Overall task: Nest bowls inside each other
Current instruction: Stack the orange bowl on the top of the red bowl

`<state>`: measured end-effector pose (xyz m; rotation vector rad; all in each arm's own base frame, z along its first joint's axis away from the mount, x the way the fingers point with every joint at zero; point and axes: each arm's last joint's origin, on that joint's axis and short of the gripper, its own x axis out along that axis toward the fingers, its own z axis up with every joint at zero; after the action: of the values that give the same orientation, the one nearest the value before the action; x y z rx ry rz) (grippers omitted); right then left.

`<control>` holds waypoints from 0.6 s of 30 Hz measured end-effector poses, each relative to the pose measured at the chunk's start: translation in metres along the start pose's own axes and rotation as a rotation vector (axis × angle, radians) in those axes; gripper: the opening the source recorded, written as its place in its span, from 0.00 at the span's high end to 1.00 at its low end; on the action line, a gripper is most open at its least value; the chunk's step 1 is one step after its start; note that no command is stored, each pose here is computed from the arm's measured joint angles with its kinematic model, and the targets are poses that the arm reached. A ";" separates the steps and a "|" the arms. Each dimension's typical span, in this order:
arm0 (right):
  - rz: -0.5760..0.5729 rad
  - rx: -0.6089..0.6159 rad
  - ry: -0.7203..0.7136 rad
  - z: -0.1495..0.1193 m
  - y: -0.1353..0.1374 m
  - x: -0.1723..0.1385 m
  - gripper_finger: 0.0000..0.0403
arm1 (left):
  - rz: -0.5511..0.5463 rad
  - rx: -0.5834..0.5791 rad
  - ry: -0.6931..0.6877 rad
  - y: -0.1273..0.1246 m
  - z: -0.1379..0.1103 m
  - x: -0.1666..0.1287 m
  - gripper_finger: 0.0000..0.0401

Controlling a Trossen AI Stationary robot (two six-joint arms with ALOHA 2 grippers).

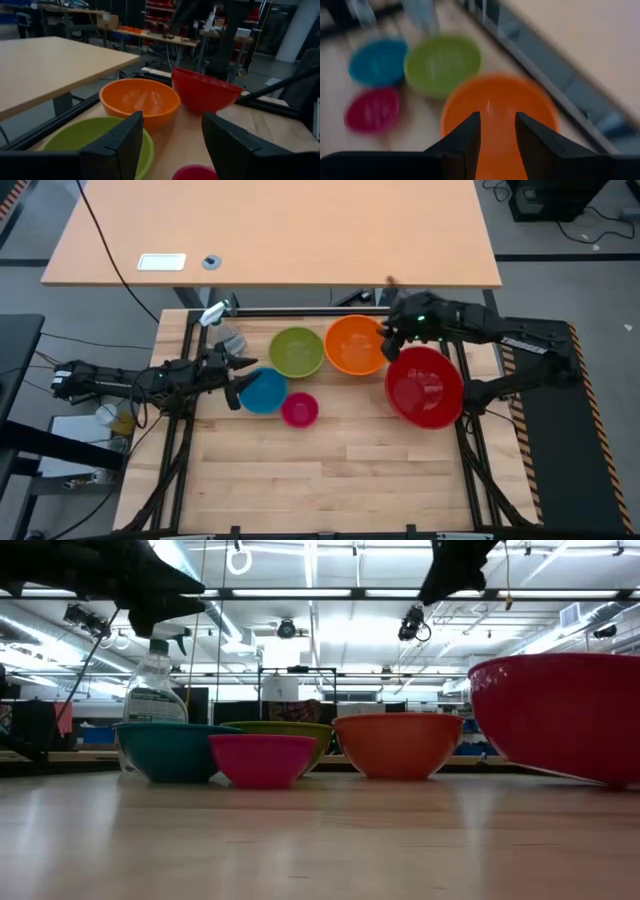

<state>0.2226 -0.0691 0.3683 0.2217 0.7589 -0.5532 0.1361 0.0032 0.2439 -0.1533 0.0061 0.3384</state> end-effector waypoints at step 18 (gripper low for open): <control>-0.158 -0.232 0.826 -0.059 0.088 0.048 0.68 | -0.001 0.015 -0.011 -0.001 0.001 0.001 0.48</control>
<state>0.2645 0.0083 0.2917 0.1722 1.6440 -0.5121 0.1376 0.0031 0.2451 -0.1362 -0.0028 0.3377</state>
